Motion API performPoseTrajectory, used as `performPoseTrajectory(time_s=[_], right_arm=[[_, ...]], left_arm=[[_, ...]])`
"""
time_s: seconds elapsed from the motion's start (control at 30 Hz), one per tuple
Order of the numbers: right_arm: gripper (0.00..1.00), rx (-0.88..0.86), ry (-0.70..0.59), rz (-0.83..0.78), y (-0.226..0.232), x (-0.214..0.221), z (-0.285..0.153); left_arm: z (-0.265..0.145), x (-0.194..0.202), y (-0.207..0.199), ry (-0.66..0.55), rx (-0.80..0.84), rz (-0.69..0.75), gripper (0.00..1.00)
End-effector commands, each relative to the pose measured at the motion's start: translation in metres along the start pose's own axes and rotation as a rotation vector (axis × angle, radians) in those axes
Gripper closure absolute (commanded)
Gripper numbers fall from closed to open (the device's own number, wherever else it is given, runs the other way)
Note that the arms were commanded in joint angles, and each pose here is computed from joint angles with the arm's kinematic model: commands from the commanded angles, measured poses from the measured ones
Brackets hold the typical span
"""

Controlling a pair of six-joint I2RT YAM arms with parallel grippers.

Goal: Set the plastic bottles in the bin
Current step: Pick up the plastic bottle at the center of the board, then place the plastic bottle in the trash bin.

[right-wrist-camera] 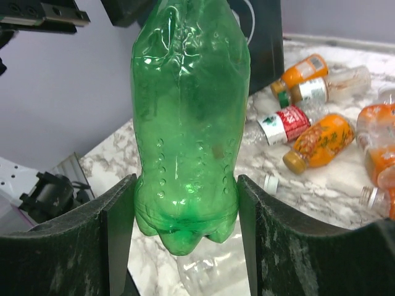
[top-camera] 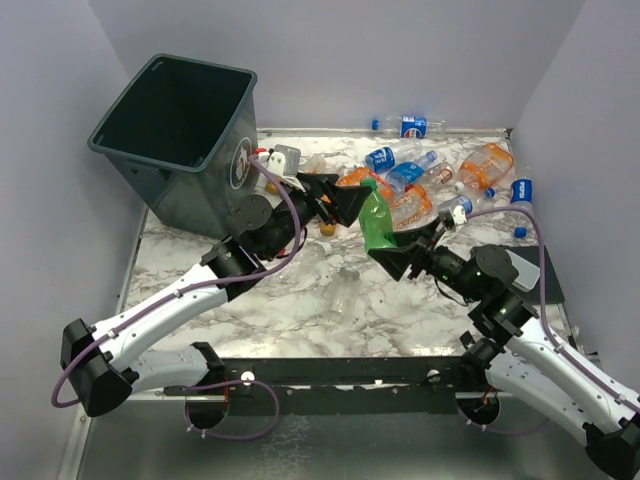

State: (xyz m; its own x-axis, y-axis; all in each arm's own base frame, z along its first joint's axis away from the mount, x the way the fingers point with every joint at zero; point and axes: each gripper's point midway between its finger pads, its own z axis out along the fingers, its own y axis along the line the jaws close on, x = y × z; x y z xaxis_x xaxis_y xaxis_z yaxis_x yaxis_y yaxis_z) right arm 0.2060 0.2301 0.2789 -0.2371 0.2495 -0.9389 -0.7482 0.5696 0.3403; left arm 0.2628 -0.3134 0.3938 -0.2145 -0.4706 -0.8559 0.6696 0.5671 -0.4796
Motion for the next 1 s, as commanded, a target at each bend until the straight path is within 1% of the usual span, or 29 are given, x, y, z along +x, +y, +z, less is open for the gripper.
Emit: performPoseTrajectory(time_s=[0.0, 0.1, 0.3, 0.53, 0.67, 0.8, 0.87, 0.9, 0.97], right_arm=[[0.59, -0.003, -0.124, -0.048, 0.004, -0.025, 0.001], [0.59, -0.013, -0.127, -0.054, 0.006, -0.026, 0.002], [0.59, -0.019, -0.119, -0.05, 0.008, -0.022, 0.005], [0.59, -0.005, -0.113, -0.053, 0.007, -0.022, 0.004], [0.59, 0.002, -0.107, -0.053, 0.006, -0.02, 0.002], [0.58, 0.006, -0.098, -0.052, 0.005, -0.018, 0.003], [0.54, 0.009, -0.088, -0.047, 0.005, -0.017, 0.004], [0.5, 0.015, -0.08, -0.045, 0.004, -0.017, 0.005], [0.38, 0.019, -0.064, -0.042, 0.004, -0.016, 0.005]], left_arm=[[0.002, -0.012, -0.024, -0.001, 0.075, -0.093, 0.01], [0.004, -0.007, -0.024, 0.026, 0.068, -0.1, 0.02], [0.014, 0.001, -0.035, 0.077, 0.117, -0.128, 0.13], [0.025, 0.015, -0.039, 0.132, 0.134, -0.147, 0.42], [0.028, 0.021, -0.042, 0.156, 0.152, -0.153, 0.48], [0.028, 0.022, -0.04, 0.16, 0.147, -0.15, 0.64], [0.028, 0.022, -0.041, 0.161, 0.152, -0.14, 0.73], [0.027, 0.021, -0.041, 0.159, 0.153, -0.131, 0.76], [0.026, 0.017, -0.04, 0.152, 0.15, -0.106, 0.85]])
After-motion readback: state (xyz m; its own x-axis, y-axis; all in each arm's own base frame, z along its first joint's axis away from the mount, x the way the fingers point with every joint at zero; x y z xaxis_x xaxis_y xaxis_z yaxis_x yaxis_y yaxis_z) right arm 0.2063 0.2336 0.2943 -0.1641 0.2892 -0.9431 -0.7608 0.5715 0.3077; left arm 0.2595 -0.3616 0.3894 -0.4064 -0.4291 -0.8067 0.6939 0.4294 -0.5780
